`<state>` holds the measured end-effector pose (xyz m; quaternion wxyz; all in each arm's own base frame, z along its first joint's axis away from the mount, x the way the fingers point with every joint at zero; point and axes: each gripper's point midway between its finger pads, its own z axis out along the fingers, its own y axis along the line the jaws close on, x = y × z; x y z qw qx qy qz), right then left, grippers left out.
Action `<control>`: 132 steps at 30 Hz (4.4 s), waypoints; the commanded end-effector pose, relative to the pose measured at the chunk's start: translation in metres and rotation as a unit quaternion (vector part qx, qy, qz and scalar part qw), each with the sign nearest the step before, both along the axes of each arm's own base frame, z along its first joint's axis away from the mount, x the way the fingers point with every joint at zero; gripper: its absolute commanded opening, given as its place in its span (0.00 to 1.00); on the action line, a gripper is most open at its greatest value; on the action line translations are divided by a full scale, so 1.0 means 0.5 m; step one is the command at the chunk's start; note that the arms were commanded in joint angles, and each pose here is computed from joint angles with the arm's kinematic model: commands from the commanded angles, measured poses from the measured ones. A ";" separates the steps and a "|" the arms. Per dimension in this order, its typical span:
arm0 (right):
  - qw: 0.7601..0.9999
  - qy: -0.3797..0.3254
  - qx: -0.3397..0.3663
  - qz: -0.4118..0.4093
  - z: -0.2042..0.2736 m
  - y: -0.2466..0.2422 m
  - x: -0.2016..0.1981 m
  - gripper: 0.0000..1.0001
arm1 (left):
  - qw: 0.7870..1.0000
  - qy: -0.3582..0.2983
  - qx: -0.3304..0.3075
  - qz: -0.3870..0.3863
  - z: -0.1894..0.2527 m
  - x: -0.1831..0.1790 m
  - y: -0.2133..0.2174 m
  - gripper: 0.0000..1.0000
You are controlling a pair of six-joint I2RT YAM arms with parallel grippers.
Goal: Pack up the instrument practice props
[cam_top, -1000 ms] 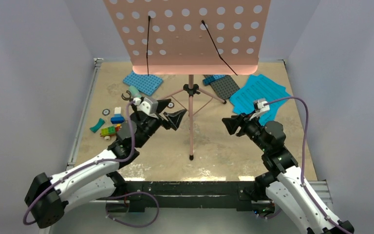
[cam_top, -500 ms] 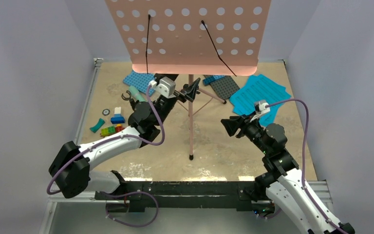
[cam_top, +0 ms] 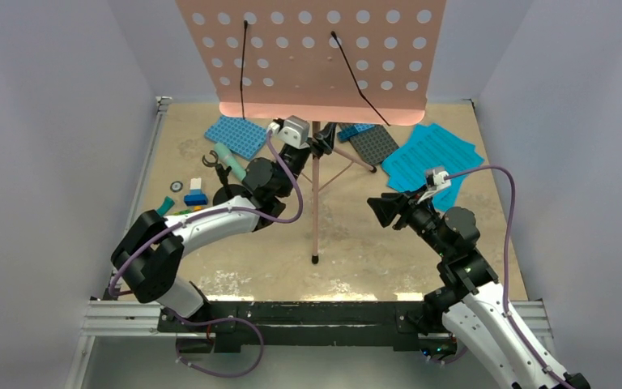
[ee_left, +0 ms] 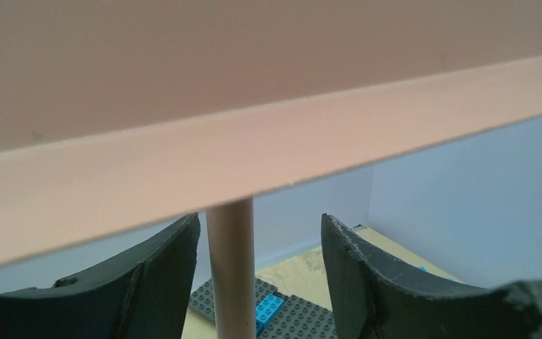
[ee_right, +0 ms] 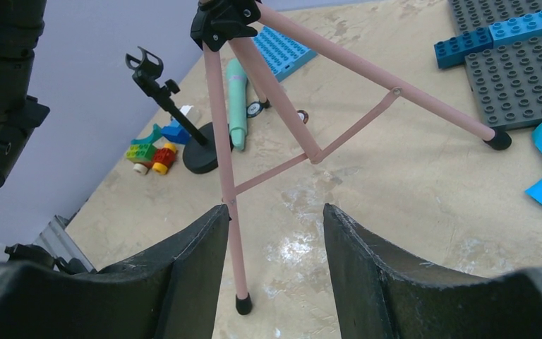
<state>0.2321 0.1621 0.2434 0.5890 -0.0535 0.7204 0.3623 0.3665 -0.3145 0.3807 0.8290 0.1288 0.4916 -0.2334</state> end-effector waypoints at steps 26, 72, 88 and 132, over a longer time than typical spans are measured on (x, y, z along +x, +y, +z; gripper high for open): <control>0.999 -0.010 0.011 0.031 0.024 0.025 -0.001 0.58 | 0.995 -0.063 -0.072 0.033 0.093 -0.002 0.042 0.19; 0.873 0.305 0.304 0.229 0.126 0.259 0.169 0.48 | 0.996 -0.030 0.031 -0.082 -0.033 -0.079 0.004 0.00; 0.864 0.301 0.299 0.269 0.151 0.268 0.163 0.12 | 0.996 -0.023 0.039 -0.080 -0.052 -0.077 0.004 0.00; 0.982 -0.106 -0.154 0.012 0.031 0.148 0.120 0.59 | 0.992 0.077 0.034 -0.098 -0.123 -0.044 -0.031 0.00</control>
